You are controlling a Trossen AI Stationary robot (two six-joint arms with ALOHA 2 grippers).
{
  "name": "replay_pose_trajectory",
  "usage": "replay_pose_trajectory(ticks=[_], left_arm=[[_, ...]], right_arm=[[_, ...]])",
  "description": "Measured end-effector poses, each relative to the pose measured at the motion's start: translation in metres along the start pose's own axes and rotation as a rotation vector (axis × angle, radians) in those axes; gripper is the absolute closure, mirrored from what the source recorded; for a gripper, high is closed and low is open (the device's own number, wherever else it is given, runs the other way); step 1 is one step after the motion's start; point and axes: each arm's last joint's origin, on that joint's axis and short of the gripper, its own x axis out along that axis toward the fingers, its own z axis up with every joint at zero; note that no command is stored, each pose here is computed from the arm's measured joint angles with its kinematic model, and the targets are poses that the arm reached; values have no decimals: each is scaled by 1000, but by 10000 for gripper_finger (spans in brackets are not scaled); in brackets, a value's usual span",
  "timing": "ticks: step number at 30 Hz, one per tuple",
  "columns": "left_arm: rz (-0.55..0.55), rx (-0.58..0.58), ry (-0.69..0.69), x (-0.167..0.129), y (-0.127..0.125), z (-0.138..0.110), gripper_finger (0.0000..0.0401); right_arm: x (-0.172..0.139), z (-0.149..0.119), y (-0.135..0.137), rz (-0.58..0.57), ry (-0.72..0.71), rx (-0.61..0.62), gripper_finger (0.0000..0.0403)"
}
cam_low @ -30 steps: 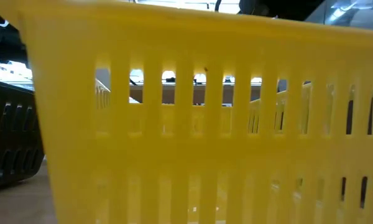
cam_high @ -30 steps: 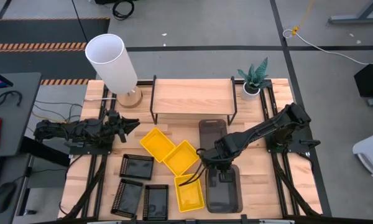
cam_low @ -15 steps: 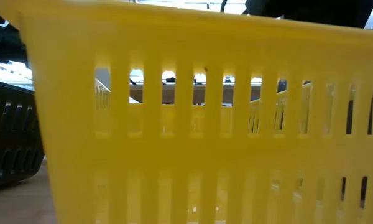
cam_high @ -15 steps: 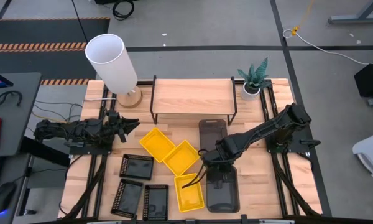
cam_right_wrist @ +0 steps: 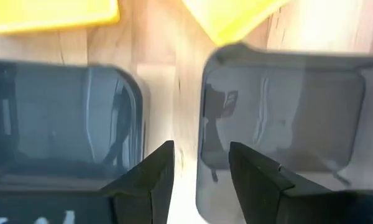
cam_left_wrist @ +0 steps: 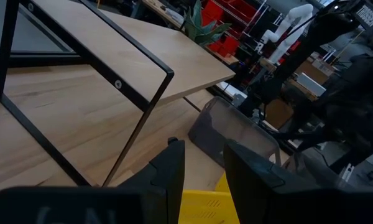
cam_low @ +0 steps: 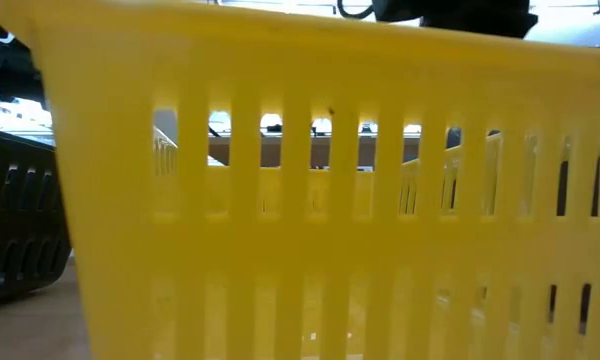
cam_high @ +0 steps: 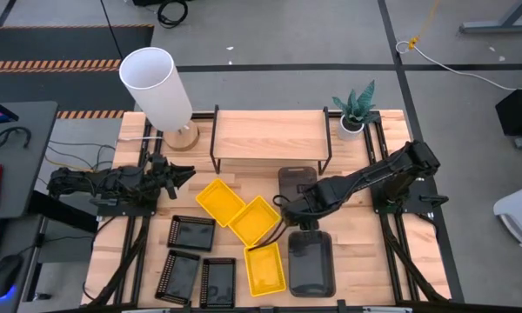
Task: Stack baskets on shelf by color
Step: Stack the transparent black bin on top of the transparent black bin
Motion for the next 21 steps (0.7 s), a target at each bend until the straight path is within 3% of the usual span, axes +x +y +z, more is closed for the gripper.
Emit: replay_pose_trajectory(ticks=[21], left_arm=[[0, 0, 0, 0, 0, 0, 284]], right_arm=[[0, 15, -2, 15, -139, 105, 246]])
